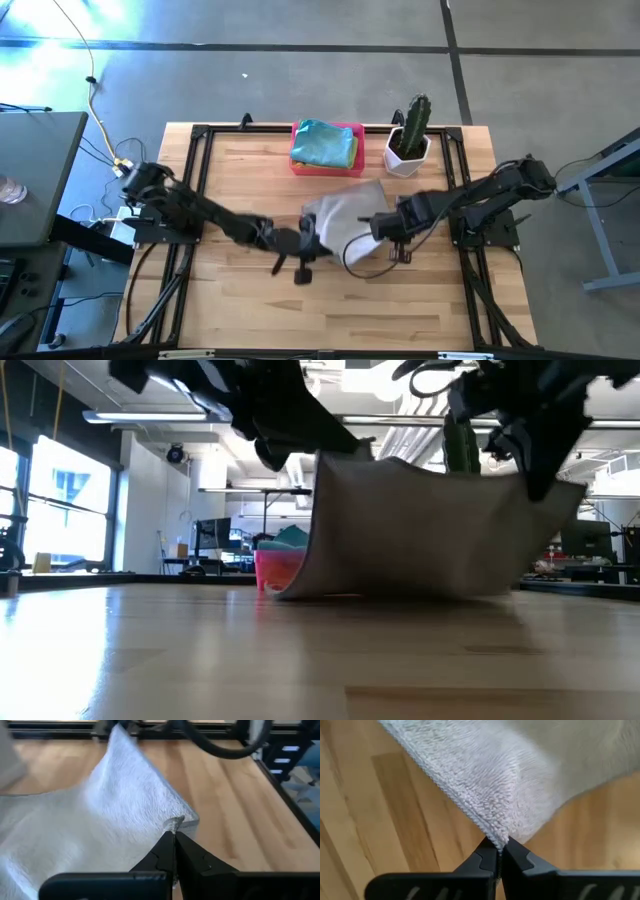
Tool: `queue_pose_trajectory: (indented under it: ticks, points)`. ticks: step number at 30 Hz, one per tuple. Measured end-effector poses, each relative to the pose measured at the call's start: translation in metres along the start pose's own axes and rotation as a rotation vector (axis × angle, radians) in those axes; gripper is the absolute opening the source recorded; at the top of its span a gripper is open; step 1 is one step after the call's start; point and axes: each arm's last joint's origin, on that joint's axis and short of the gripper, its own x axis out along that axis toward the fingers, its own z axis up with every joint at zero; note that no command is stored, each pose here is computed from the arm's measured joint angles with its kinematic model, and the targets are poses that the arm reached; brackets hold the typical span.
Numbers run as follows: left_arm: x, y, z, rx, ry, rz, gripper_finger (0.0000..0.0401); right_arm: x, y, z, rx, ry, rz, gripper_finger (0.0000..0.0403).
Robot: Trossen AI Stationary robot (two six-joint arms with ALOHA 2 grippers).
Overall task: Fold microfiber towels
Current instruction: Fold the gray microfiber cloth on the table
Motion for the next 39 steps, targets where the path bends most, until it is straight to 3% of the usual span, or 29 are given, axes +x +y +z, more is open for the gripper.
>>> queue_pose_trajectory:
  ticks: [8, 12, 17, 26, 39]
  points:
    - [0.025, -0.053, -0.033, -0.121, -0.063, -0.06, 0.0, 0.043, 0.027, -0.015, -0.057, -0.051, 0.136, 0.0]
    - [0.025, -0.061, -0.037, -0.199, -0.066, -0.049, 0.0, 0.039, 0.028, -0.015, -0.139, -0.066, 0.09, 0.0]
    - [0.022, -0.055, -0.041, -0.208, -0.064, 0.163, 0.0, 0.034, 0.018, -0.003, -0.231, -0.167, -0.071, 0.0]
    - [0.017, -0.041, -0.061, -0.314, 0.011, 0.477, 0.0, 0.054, -0.015, 0.02, -0.273, -0.138, -0.242, 0.0]
    - [0.012, -0.028, -0.072, -0.31, 0.021, 0.686, 0.0, 0.092, -0.056, 0.05, -0.261, -0.098, -0.292, 0.0]
